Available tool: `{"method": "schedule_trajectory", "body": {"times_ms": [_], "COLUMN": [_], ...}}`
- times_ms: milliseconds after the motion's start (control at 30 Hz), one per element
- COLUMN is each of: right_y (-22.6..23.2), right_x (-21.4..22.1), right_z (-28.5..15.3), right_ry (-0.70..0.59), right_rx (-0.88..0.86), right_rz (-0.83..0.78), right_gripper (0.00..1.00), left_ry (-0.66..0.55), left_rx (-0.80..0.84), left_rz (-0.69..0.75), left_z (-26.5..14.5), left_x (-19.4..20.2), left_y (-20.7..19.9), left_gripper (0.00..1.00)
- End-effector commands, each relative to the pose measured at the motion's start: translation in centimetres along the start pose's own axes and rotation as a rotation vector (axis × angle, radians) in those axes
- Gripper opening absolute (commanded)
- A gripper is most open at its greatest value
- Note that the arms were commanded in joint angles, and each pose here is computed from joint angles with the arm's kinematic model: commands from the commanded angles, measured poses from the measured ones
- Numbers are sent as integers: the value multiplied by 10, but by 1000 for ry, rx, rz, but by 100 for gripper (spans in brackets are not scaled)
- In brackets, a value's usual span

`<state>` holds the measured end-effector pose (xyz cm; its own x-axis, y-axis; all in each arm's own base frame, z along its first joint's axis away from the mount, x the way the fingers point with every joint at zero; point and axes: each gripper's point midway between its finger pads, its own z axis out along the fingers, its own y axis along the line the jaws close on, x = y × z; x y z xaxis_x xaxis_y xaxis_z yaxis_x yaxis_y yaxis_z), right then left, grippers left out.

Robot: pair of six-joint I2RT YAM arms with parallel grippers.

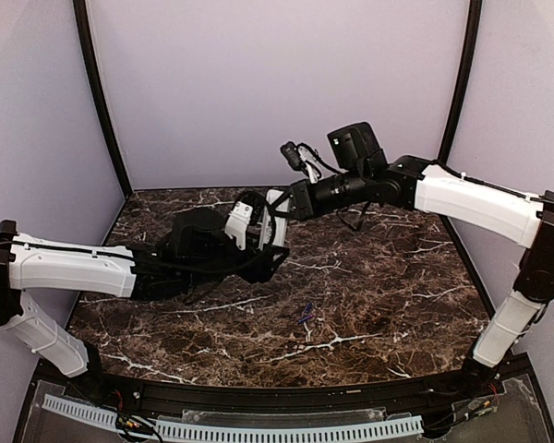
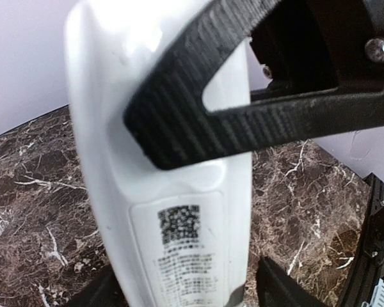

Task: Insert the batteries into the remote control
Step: Pass from the left arm to the right, then remove the battery cover from the remote control.

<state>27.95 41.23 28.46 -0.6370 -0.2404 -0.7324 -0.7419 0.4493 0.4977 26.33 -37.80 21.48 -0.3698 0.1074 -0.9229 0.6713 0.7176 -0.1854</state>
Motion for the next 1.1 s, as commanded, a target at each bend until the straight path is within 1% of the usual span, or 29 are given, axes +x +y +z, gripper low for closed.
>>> {"method": "schedule_trajectory", "body": {"times_ms": [0, 100, 167, 233, 400, 500, 567, 667, 733, 867, 967, 1067], "right_y": [0, -9, -12, -13, -14, -11, -11, -14, -18, -25, -28, -30], "right_x": [-6, -3, -1, 4, 20, 29, 34, 42, 46, 56, 59, 62], "right_z": [-19, -31, -40, -45, -49, -45, -42, -36, -32, -26, -23, -20], "right_ry": [-30, -23, -23, -14, 41, 83, 108, 139, 158, 192, 202, 210], "right_rx": [-39, -73, -98, -129, -228, -290, -317, -329, -323, -313, -302, -292], "right_rz": [6, 30, 44, 49, 90, 115, 130, 151, 160, 182, 191, 200], "right_gripper": [0, 0, 0, 0, 0, 0, 0, 0, 0, 0, 0, 0], "left_ry": [-95, -83, -83, -78, -43, -16, -14, -42, -62, -72, -69, -86], "left_rx": [45, 36, 21, 17, 44, 119, 166, 211, 228, 227, 210, 196], "left_rz": [50, 109, 149, 200, 398, 571, 666, 752, 816, 1000, 1067, 1094], "left_z": [-29, -40, -50, -57, -63, -60, -59, -62, -64, -64, -61, -59], "left_x": [-30, -26, -23, -19, -3, 14, 26, 32, 35, 45, 46, 40], "left_y": [-8, -3, 2, 5, 4, -8, -16, -28, -38, -51, -55, -57], "left_gripper": [82, 93, 98, 99, 99, 91, 89, 87, 85, 80, 74, 64]}}
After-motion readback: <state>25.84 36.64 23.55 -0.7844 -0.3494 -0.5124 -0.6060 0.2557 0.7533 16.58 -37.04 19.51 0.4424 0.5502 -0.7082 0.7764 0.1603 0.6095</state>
